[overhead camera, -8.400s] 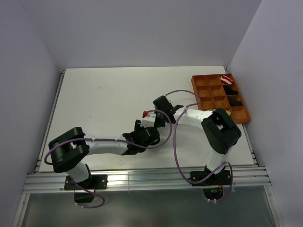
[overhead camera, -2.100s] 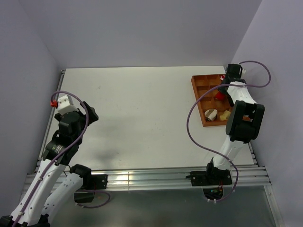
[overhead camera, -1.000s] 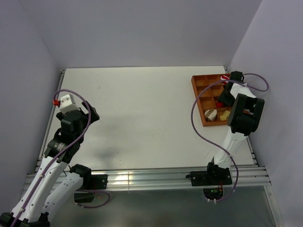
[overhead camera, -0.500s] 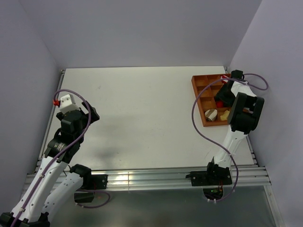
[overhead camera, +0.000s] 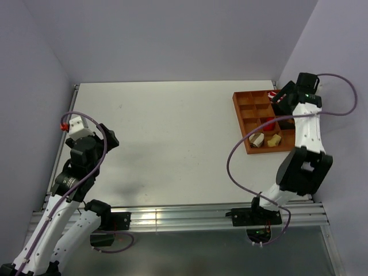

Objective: Roll the socks
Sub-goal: Reset both arms

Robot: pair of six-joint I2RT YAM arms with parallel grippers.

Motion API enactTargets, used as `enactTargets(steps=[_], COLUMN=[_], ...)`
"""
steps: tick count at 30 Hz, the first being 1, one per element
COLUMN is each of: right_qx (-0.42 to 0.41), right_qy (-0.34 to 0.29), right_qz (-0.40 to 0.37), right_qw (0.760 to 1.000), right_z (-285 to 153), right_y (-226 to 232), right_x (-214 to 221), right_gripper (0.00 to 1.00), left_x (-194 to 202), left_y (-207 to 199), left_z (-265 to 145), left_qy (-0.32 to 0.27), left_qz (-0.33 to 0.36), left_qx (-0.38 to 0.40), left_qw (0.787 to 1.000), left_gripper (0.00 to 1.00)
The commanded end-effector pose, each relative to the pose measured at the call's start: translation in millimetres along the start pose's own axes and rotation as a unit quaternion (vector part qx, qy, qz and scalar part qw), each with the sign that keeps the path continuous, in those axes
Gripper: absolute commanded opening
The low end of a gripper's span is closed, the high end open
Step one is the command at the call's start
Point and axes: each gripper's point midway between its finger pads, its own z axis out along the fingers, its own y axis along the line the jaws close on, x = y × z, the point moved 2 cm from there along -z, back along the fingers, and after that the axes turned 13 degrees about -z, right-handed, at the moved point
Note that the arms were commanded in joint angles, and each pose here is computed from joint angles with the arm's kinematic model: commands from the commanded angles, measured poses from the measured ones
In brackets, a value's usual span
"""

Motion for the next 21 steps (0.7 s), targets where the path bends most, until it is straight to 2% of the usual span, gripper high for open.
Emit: enactTargets(steps=[1,5,10,11,13,14,15,16,21], right_qx=[-0.007,-0.041,-0.072,-0.076,-0.060,-0.066,-0.075,-0.069,-0.112], right_qy=[-0.089,-0.189,-0.259,-0.290,-0.308,-0.340,-0.346,-0.376,-0.427], right_qz=[0.033,0.031,0.001,0.000,0.008,0.013,0.012,0.025,0.017], right_qw=[0.995,0.981,0.963,0.954,0.949,0.938,0.935,0.924,0.897], right_z=[-75,-168,-234,-257,-266,-288,-287,-305,-339], right_y=[-4,-5,-11,-15,-26,-29,-28,-37,-42], right_x=[-28,-39,-17,-10,3,12,20,28,53], right_gripper=[0.87,0.92,0.93,0.96,0.98,0.98,0.98,0.99,1.00], left_x=[-16,-30,-54,-58,-66,-68,-72,-74,-85], left_y=[0,-3,-7,-7,-9,-10,-10,-9,-7], left_z=[-6,-17,-35,-38,-49,-52,-59,-62,-85], left_qy=[-0.028,-0.035,-0.050,-0.052,-0.051,-0.050,-0.048,-0.048,-0.051], left_qz=[-0.005,-0.006,-0.004,-0.005,-0.008,-0.010,-0.013,-0.014,-0.025], left_qx=[0.003,0.005,0.008,0.011,0.016,0.019,0.021,0.023,0.038], left_qw=[1.000,0.999,0.999,0.999,0.999,0.999,0.999,0.998,0.998], left_gripper=[0.94,0.95,0.95,0.95,0.95,0.95,0.95,0.95,0.95])
